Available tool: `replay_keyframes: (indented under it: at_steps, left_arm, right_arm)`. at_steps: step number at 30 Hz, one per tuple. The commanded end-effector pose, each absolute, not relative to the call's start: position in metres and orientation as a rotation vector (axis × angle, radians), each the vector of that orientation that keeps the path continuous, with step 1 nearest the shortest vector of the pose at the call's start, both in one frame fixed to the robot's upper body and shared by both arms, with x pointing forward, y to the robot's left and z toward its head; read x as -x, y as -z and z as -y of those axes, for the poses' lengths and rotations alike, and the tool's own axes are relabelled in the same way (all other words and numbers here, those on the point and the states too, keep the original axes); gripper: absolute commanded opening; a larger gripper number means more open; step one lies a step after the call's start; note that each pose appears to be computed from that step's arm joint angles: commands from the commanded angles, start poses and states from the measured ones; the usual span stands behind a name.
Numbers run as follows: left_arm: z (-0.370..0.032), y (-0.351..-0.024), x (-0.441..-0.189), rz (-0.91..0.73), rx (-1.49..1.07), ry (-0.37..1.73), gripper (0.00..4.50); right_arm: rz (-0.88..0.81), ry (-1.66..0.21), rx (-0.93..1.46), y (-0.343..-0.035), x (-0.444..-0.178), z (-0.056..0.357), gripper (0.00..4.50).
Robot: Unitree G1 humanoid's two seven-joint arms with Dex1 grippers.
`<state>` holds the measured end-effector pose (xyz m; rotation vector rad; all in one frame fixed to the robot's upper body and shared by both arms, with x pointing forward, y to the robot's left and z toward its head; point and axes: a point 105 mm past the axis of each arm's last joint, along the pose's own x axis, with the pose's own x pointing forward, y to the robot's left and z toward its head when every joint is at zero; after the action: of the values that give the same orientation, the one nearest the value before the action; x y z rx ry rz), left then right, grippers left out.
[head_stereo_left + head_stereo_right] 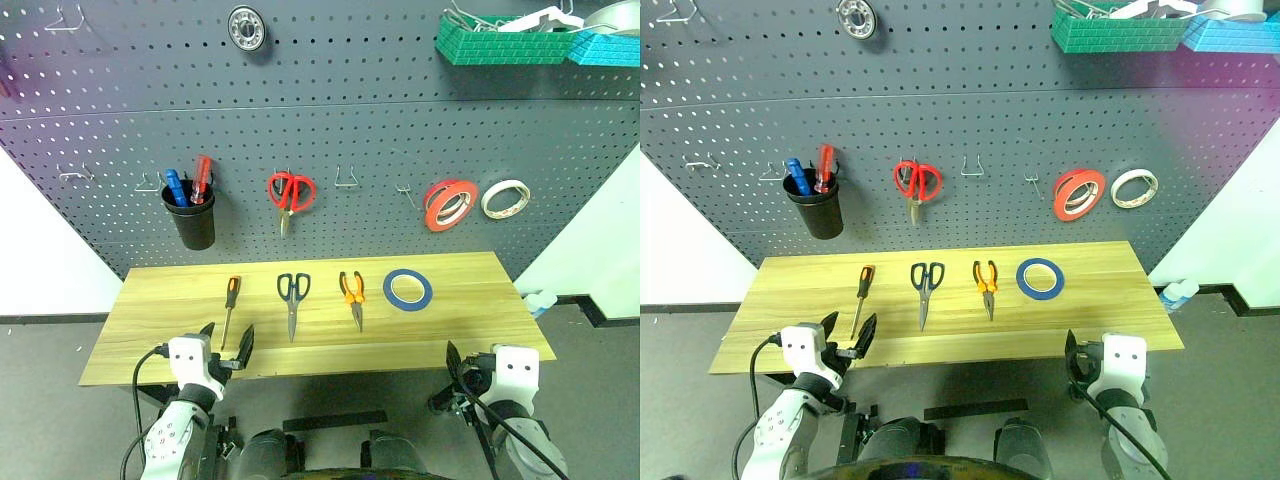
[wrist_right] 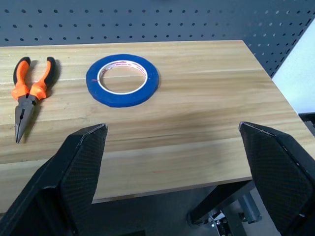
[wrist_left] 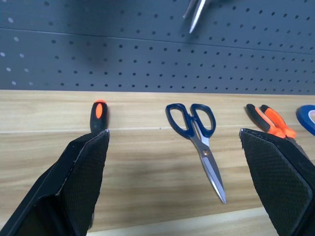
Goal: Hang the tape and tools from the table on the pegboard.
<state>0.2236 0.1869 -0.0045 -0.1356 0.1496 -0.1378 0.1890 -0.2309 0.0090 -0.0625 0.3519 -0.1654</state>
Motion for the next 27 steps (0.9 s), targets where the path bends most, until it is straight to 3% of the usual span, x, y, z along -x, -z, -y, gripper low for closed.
replay_keyframes:
  at_steps: [1,27]
  left_arm:
    - [-0.183,-0.005,-0.227,-0.116,0.121,0.161,4.44]
    - [-0.181,-0.004,-0.222,-0.118,0.119,0.154,4.44]
  right_arm:
    - [-0.277,0.169,0.076,-0.027,-0.193,0.228,4.50]
    - [-0.281,0.165,0.082,-0.029,-0.188,0.233,4.50]
